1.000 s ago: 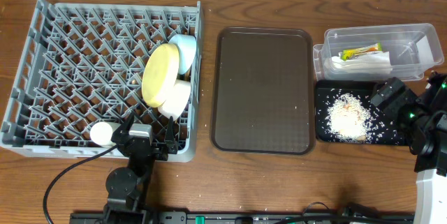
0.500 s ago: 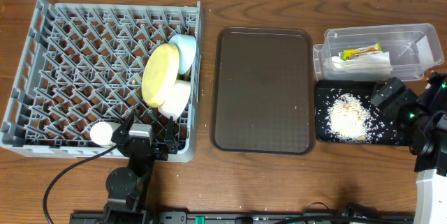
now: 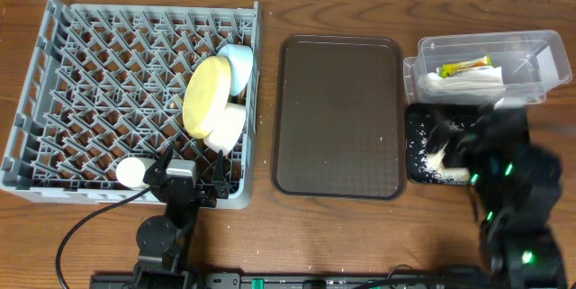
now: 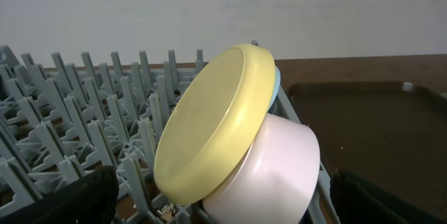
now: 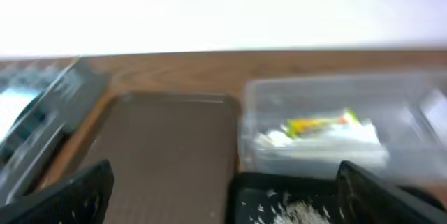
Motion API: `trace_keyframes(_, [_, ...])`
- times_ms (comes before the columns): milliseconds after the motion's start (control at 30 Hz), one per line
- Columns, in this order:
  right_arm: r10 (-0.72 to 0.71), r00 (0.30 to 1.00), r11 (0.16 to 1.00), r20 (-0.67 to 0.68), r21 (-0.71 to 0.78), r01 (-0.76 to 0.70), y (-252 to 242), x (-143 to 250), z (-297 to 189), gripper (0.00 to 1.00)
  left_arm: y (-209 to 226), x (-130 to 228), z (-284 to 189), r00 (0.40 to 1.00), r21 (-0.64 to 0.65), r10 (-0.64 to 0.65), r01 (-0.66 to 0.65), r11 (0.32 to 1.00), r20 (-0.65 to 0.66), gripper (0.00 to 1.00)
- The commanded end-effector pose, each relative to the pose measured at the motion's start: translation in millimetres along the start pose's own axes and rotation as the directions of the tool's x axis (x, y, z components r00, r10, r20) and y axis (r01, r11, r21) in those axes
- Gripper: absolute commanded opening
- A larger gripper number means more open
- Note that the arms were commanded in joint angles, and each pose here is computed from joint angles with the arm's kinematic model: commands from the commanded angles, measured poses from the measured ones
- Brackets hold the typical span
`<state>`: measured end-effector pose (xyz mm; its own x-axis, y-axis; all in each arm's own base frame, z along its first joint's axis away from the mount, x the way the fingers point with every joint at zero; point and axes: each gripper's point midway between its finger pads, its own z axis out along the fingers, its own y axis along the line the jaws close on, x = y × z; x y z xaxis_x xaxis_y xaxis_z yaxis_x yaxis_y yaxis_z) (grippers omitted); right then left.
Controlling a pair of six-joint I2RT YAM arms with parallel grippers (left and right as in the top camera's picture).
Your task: Sort waste into correct bins and load items into the dishwasher
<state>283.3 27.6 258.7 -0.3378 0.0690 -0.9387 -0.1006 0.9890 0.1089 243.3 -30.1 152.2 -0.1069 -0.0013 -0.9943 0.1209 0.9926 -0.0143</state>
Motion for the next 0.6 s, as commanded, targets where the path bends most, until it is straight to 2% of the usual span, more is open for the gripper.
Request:
trace_keyframes(0, [-0.31, 0.949, 0.947, 0.063, -0.071, 0.314, 20.0, 31.4, -7.1, 0.99, 0.6, 16.5, 0.9, 0.999, 0.0, 0.006, -0.006, 1.0, -0.053, 0.98])
trace_keyframes(267, [-0.31, 0.944, 0.946, 0.109, -0.064, 0.318, 15.4, 83.1, -13.9, 0.99, 0.6, 16.5, 0.9, 0.999, 0.0, 0.006, -0.006, 1.0, -0.053, 0.98])
trace_keyframes(567, [-0.311, 0.927, 0.945, 0.21, -0.04, 0.326, 12.7, 106.2, -13.7, 0.99, 0.6, 16.5, 0.9, 0.999, 0.0, 0.006, -0.006, 1.0, -0.053, 0.98])
